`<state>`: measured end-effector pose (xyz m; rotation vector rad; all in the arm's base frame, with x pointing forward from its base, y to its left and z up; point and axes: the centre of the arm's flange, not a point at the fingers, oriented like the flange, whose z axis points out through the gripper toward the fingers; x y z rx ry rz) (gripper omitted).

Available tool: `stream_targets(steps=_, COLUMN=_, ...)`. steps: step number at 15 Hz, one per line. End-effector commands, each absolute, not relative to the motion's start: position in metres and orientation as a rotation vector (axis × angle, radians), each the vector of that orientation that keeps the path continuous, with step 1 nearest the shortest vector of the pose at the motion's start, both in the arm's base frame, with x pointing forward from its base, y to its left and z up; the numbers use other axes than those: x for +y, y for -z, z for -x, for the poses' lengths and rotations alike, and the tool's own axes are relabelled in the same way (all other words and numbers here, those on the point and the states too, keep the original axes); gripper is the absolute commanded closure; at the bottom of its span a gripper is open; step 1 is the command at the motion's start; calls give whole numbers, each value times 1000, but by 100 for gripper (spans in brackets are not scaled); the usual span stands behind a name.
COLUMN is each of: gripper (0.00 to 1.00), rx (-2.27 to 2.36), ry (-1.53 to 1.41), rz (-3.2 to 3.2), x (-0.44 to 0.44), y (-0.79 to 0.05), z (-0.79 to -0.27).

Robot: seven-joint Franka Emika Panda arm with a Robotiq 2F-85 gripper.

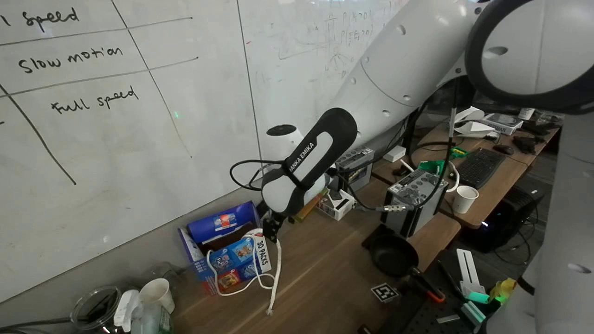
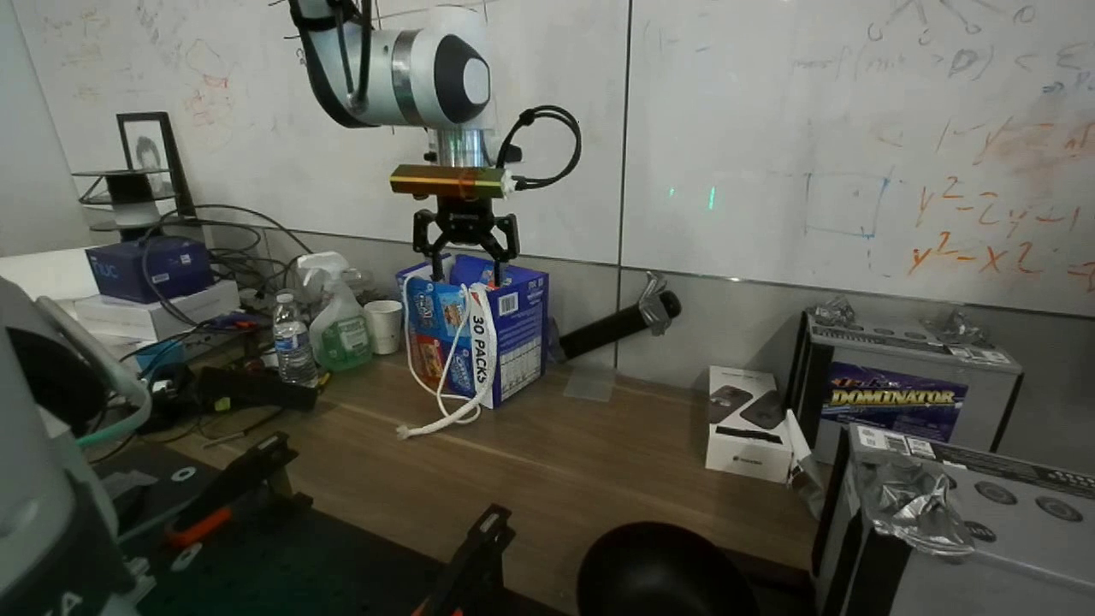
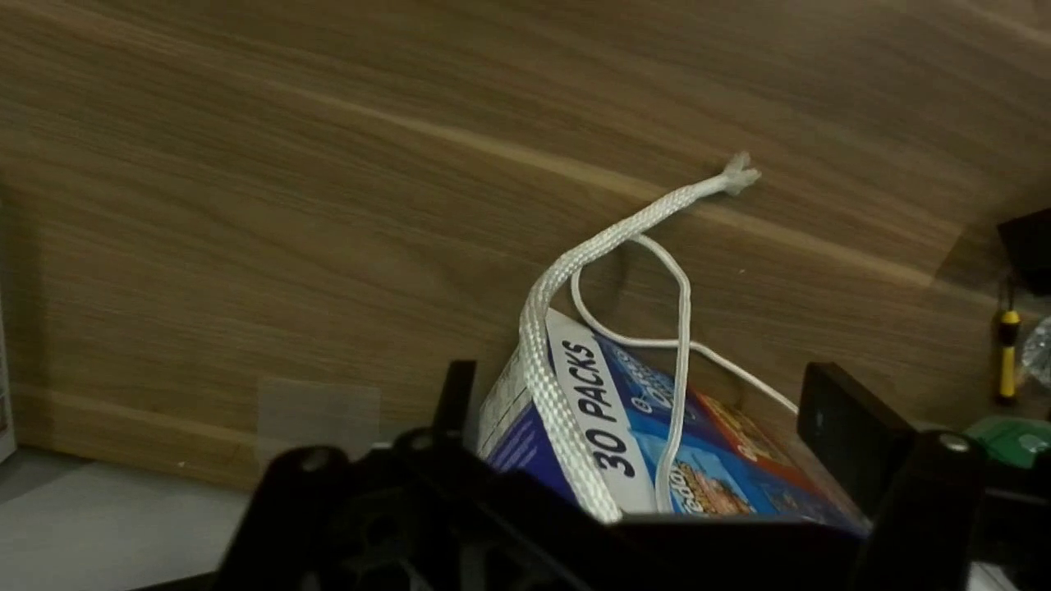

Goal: Put the white strings inside the box.

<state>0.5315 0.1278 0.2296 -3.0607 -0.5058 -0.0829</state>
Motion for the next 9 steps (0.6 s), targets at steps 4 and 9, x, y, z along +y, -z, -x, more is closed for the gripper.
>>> stream_targets(steps=4, gripper=0, rx=-650, ry=37, rz=2905, x=105, y=-184, z=-528)
stream_targets(steps=9, gripper=0, rx=-764, ry=6, rz=2822, x=100, y=-147, z=-523)
